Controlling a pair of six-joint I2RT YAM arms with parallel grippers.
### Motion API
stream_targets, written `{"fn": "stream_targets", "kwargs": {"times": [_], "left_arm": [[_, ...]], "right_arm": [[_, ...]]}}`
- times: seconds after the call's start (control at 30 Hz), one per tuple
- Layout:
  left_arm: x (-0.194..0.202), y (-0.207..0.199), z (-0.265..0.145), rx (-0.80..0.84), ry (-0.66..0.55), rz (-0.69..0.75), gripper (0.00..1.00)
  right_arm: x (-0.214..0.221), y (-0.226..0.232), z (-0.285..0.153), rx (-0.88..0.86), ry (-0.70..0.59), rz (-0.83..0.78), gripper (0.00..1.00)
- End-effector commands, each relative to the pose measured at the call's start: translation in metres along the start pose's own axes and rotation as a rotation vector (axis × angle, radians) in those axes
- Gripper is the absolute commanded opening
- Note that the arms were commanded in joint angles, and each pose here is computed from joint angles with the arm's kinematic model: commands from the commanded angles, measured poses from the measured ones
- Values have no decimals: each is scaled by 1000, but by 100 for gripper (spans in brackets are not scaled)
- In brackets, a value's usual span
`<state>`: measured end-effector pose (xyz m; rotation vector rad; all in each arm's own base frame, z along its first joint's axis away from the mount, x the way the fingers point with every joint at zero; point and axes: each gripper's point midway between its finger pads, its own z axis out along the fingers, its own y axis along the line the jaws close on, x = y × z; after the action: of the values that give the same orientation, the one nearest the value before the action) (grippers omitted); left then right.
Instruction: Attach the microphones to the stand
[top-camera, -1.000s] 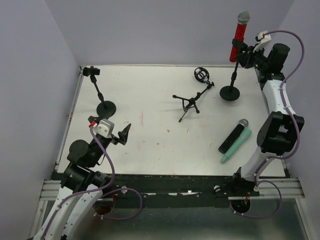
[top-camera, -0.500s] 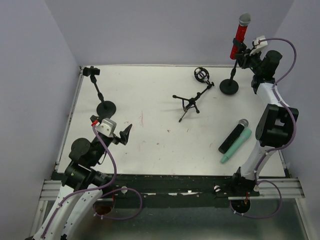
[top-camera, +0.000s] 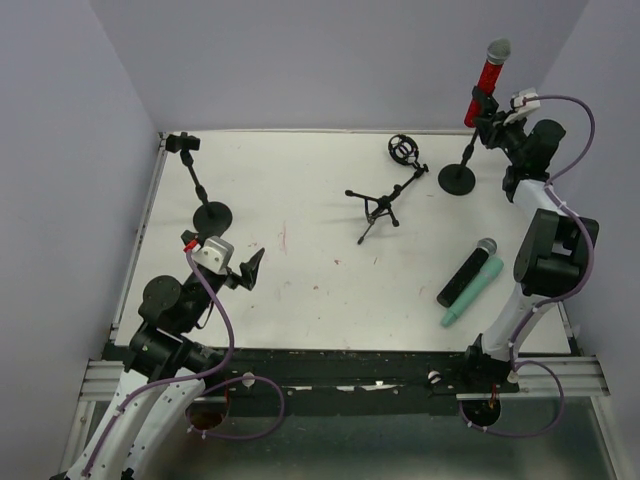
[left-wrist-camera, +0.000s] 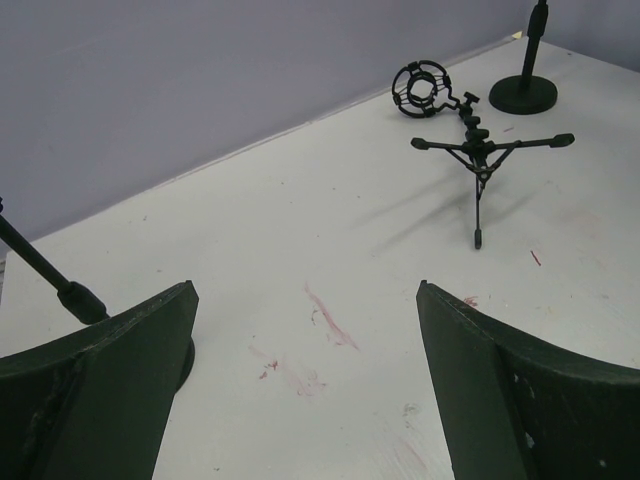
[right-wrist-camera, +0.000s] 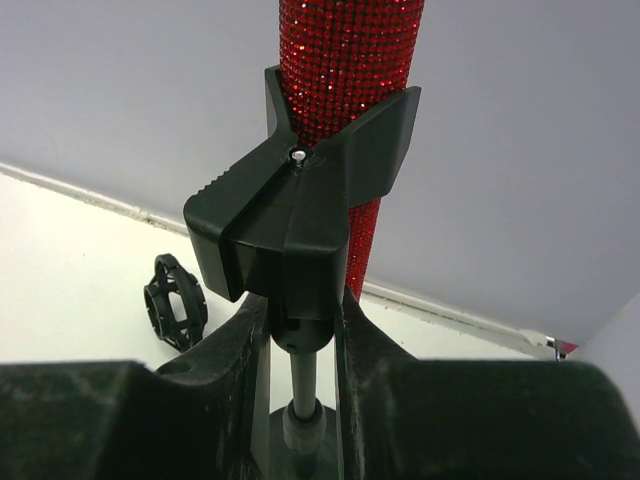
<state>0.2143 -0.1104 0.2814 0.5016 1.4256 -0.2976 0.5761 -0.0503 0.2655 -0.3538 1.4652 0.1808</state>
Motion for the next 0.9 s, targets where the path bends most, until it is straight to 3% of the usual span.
{"fn": "stream_targets", "kwargs": {"times": [0.0,0.87], "left_arm": [[-2,-3,0,19,-13,8,98],[-14,-4,-9,22,-62,-3,99]], "right_arm": [[-25,-4,-10,15,-62,-39,24],[-38,-7,-37,71,-16,13,86]]}}
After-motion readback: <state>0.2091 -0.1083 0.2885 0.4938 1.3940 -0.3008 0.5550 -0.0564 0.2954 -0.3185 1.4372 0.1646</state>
